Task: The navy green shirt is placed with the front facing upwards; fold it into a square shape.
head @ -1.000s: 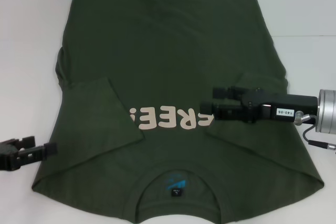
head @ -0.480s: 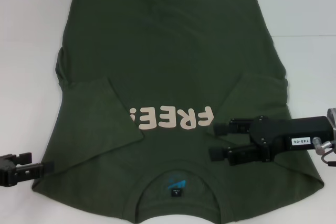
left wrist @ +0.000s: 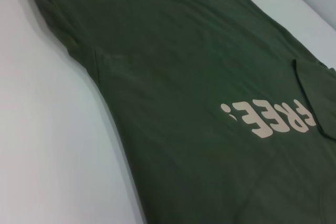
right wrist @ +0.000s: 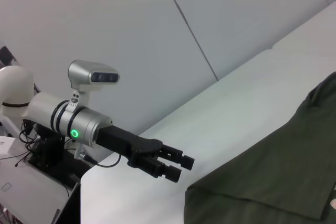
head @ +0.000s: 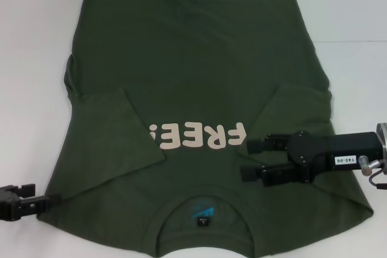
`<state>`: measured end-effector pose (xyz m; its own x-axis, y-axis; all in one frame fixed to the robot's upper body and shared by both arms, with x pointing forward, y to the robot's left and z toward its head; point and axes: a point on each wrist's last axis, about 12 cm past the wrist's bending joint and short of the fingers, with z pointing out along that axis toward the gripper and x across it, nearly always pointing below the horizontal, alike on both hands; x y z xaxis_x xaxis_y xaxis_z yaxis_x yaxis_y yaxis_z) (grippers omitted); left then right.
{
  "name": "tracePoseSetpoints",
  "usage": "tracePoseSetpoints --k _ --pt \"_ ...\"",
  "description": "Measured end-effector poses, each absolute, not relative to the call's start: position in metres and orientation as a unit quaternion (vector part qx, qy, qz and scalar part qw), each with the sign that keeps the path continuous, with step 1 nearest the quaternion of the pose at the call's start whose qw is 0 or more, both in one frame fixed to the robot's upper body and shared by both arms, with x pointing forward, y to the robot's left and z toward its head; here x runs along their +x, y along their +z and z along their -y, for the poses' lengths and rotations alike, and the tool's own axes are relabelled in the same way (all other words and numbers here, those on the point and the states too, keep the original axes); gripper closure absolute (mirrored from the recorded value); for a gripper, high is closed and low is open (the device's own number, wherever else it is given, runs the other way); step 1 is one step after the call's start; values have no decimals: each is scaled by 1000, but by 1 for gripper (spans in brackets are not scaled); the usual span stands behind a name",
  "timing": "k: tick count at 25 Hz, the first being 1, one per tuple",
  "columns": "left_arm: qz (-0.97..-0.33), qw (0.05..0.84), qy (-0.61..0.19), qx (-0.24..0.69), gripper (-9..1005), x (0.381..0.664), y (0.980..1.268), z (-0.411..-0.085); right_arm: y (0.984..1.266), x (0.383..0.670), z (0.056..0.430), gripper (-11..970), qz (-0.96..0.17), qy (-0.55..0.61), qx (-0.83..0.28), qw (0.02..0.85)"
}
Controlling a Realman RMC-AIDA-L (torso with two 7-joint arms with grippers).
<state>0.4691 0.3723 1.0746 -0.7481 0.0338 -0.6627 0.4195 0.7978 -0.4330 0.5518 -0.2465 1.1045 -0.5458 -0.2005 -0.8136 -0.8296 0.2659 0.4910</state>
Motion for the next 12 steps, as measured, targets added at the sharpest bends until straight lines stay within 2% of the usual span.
tracePoseSetpoints --k 12 --pt "-898 315 -282 126 149 473 1065 -369 1106 555 246 19 -728 489 -352 328"
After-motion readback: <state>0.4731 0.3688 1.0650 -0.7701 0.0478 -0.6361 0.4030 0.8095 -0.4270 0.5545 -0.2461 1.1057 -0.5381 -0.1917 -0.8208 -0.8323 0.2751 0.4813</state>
